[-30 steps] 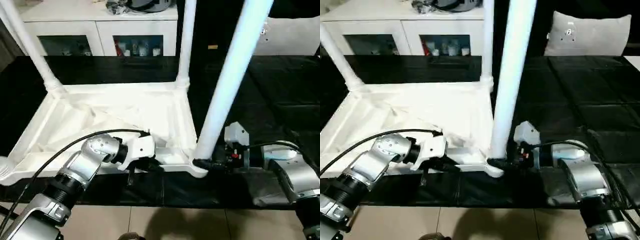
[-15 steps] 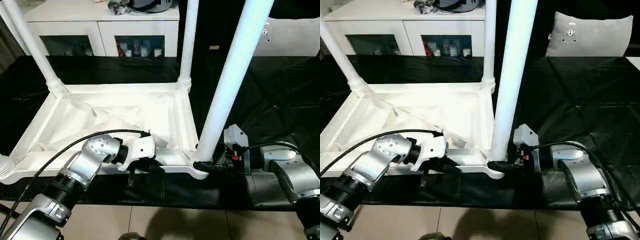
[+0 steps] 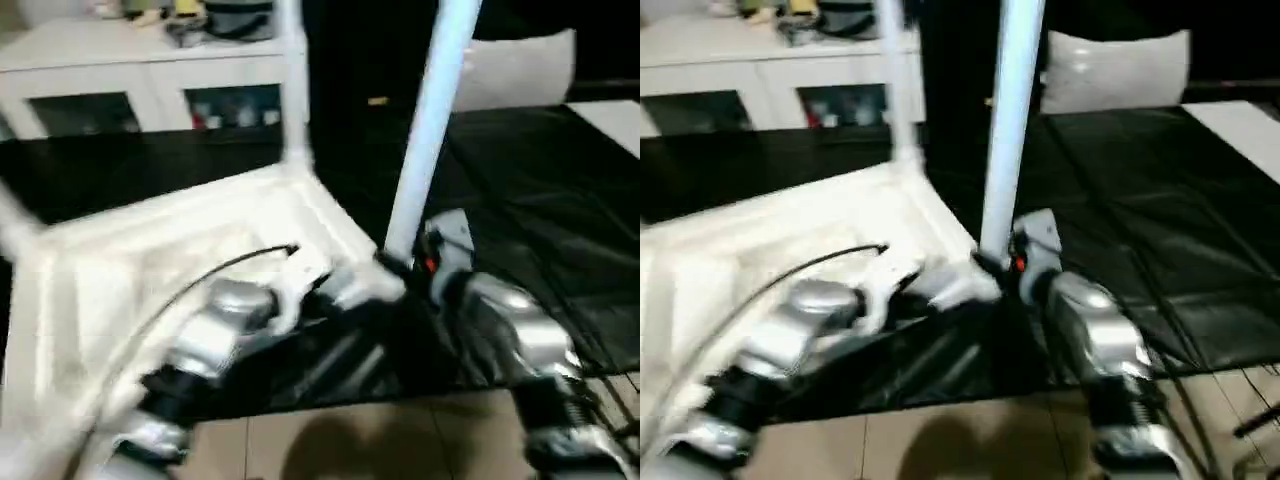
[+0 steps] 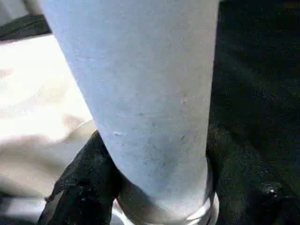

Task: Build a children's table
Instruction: Rotate leg to tighten

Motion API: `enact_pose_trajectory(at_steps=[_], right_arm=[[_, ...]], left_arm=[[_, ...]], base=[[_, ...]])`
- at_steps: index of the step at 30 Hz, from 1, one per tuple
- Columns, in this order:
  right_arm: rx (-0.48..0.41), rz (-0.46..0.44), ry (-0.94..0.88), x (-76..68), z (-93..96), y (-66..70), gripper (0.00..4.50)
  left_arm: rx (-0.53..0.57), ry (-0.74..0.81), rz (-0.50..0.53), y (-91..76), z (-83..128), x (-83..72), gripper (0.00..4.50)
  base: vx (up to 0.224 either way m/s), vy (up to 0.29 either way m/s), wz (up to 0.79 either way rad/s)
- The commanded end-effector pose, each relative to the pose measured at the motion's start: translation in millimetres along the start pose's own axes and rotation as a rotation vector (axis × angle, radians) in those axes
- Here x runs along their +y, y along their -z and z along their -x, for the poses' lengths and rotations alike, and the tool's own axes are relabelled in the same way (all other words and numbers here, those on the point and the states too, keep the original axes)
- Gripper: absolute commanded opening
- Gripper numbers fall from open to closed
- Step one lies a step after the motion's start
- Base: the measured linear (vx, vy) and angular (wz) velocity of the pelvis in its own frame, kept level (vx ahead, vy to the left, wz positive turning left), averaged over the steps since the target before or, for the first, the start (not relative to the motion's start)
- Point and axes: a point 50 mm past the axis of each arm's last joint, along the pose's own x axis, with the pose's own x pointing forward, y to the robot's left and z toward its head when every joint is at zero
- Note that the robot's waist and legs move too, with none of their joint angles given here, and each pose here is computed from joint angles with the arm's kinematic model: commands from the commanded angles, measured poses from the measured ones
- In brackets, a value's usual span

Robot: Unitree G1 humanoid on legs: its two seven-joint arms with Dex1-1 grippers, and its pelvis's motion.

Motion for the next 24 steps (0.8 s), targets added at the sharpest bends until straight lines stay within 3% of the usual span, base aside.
enact_pose_trajectory(at_steps=[1, 2, 5, 7, 14, 18, 21, 24], right_arm=[[0.134, -0.048, 0.002, 20.1, -12.7, 31.1, 2.43], [0.131, -0.028, 0.019, 20.3, -14.0, 31.1, 2.43], [0.073, -0.105, 0.011, 18.9, -14.8, 26.0, 3.13], [0.056, -0.12, 0.012, 18.3, -14.4, 23.9, 3.21], [-0.032, -0.079, -0.031, 3.4, 0.0, 14.7, 3.79], [-0.107, 0.012, -0.18, -11.9, 22.8, 1.3, 4.06], [-0.107, 0.054, -0.223, -16.5, 30.2, -1.8, 4.48], [-0.079, 0.146, -0.294, -25.1, 42.4, -4.9, 4.49]], left_arm=[[-0.123, -0.095, 0.015, -26.0, -10, -3.4, 0.0], [-0.14, -0.131, 0.015, -29.6, -12, -2.5, 0.0], [-0.121, -0.129, -0.016, -31.5, -13, -6.0, 0.0], [-0.113, -0.128, -0.012, -31.0, -12, -6.7, 0.0], [-0.039, -0.048, -0.119, -14.9, -5, -1.5, 0.0], [0.019, -0.003, -0.19, -1.4, 7, 12.8, 0.0], [0.035, 0.014, -0.207, 1.7, 10, 15.8, 0.0], [0.056, 0.074, -0.258, 6.3, 15, 18.3, 0.0]], base=[[0.0, 0.0, 0.0], [0.0, 0.0, 0.0], [0.0, 0.0, 0.0], [0.0, 0.0, 0.0], [0.0, 0.0, 0.0], [0.0, 0.0, 0.0], [0.0, 0.0, 0.0], [0.0, 0.0, 0.0]])
